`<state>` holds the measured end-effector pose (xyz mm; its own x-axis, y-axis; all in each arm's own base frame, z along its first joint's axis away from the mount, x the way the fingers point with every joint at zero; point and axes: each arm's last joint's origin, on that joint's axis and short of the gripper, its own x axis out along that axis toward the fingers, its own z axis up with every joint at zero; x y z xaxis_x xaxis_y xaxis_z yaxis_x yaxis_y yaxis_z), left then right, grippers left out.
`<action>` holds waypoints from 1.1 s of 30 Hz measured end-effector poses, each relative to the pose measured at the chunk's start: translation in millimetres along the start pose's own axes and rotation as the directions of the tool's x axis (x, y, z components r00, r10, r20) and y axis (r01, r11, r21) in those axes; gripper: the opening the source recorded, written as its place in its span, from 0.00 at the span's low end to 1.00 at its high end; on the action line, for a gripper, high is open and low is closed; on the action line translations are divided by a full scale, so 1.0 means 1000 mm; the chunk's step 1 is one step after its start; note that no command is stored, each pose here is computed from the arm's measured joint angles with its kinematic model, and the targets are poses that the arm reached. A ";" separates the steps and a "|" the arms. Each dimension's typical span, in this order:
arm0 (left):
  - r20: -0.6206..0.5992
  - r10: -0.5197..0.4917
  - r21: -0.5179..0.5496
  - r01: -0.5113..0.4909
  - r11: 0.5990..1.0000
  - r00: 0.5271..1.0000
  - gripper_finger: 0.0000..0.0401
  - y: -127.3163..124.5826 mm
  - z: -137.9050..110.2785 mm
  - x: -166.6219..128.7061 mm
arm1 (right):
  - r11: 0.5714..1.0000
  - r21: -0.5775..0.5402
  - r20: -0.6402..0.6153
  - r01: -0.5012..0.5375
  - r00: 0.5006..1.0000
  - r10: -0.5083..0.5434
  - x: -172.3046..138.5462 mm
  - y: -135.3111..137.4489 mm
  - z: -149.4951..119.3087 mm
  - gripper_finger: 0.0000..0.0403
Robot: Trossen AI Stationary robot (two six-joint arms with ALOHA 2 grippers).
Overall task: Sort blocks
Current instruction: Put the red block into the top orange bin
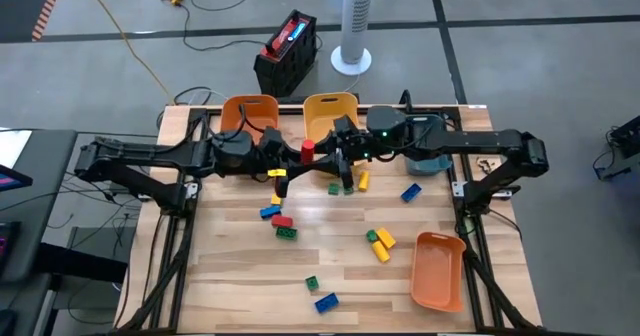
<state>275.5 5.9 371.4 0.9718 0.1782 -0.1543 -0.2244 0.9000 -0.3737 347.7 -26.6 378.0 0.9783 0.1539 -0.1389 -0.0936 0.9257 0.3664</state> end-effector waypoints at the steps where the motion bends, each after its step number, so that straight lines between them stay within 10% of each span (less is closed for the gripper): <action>1: -0.011 0.007 0.002 -0.007 1.000 1.000 0.30 0.001 -0.001 -0.001 | 1.000 0.003 -0.010 0.003 1.000 -0.003 0.000 -0.002 -0.001 0.62; 9: -0.257 0.175 -0.041 -0.191 0.981 0.951 0.30 0.025 -0.010 -0.037 | 0.992 -0.034 -0.139 0.119 0.983 -0.122 -0.030 -0.010 0.000 0.65; 23: -0.634 0.534 -0.047 -0.717 0.695 0.560 0.30 0.113 -0.021 -0.091 | 0.992 -0.079 -0.156 0.097 0.982 -0.109 -0.019 0.005 -0.010 0.65; 33: -0.769 0.502 0.026 -0.766 0.642 0.395 0.30 0.141 -0.029 -0.091 | 0.991 -0.081 -0.171 0.105 0.978 -0.117 -0.018 0.014 -0.014 0.65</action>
<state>153.8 104.7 306.3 0.2159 0.2163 -0.9522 -0.8866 0.4519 -0.0984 326.3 -11.9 372.7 0.9365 0.1011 -0.3357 -0.0054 0.9616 0.2745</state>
